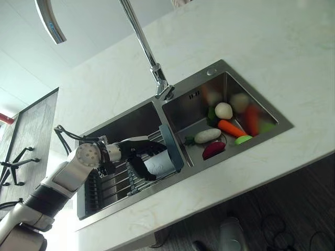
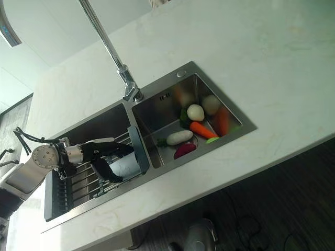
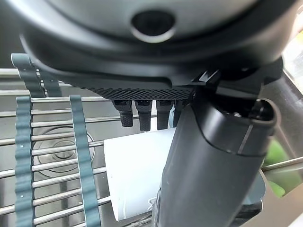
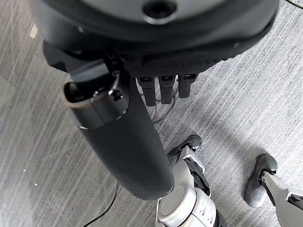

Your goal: Place the dishes in the dishwasher.

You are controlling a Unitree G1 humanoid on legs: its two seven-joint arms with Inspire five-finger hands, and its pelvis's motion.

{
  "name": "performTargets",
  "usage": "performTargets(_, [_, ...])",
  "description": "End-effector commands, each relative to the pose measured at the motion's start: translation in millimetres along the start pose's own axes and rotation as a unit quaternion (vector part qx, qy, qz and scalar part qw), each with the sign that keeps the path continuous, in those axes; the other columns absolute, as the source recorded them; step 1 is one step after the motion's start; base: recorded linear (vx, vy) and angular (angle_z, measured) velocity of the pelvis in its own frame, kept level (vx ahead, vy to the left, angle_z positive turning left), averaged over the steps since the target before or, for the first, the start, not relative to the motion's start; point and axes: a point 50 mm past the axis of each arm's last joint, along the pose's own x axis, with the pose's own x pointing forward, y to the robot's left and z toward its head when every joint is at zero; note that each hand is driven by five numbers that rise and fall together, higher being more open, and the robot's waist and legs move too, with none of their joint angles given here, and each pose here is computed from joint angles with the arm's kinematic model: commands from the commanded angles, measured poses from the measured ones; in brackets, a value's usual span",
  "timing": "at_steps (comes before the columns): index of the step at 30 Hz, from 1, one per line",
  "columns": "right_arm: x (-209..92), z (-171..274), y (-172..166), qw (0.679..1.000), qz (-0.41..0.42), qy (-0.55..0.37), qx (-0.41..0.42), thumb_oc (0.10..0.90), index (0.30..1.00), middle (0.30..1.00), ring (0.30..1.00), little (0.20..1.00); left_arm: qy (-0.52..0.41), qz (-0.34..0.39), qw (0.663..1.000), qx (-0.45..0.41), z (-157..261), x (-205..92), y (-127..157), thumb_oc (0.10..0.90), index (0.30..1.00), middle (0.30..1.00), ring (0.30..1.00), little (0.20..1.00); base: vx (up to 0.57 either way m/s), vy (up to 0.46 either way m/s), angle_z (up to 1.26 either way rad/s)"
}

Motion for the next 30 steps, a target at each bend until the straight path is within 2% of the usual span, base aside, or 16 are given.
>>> performTargets(1, [-10,-1,-24,0.999,-0.021,-0.023,0.011,0.800,0.900,0.900,0.900,0.900,-0.006,0.081,0.997,0.006,4,-6,21,0.800,0.900,0.900,0.900,0.900,0.02,0.041,-0.02])
performTargets(14, [-5,23,-22,0.998,-0.004,-0.059,-0.007,0.800,0.900,0.900,0.900,0.900,-0.010,0.124,0.992,-0.011,1,-7,28,0.800,0.900,0.900,0.900,0.900,-0.01,0.010,0.00])
performTargets(23, [-2,33,-10,0.997,0.014,-0.075,-0.013,0.800,0.900,0.900,0.900,0.900,-0.006,0.118,0.993,-0.002,3,-5,27,0.800,0.900,0.900,0.900,0.900,0.00,0.000,0.00])
performTargets(24, [-1,35,-9,0.997,0.016,-0.076,-0.016,0.800,0.900,0.900,0.900,0.900,-0.006,0.118,0.993,0.011,4,-5,28,0.400,0.300,0.300,0.300,0.300,0.00,0.000,0.00])
performTargets(30, [-2,30,-8,0.997,0.014,-0.072,-0.020,0.800,0.900,0.900,0.900,0.900,-0.005,0.133,0.990,0.039,8,-11,32,0.400,0.300,0.300,0.300,0.300,0.03,-0.003,0.03])
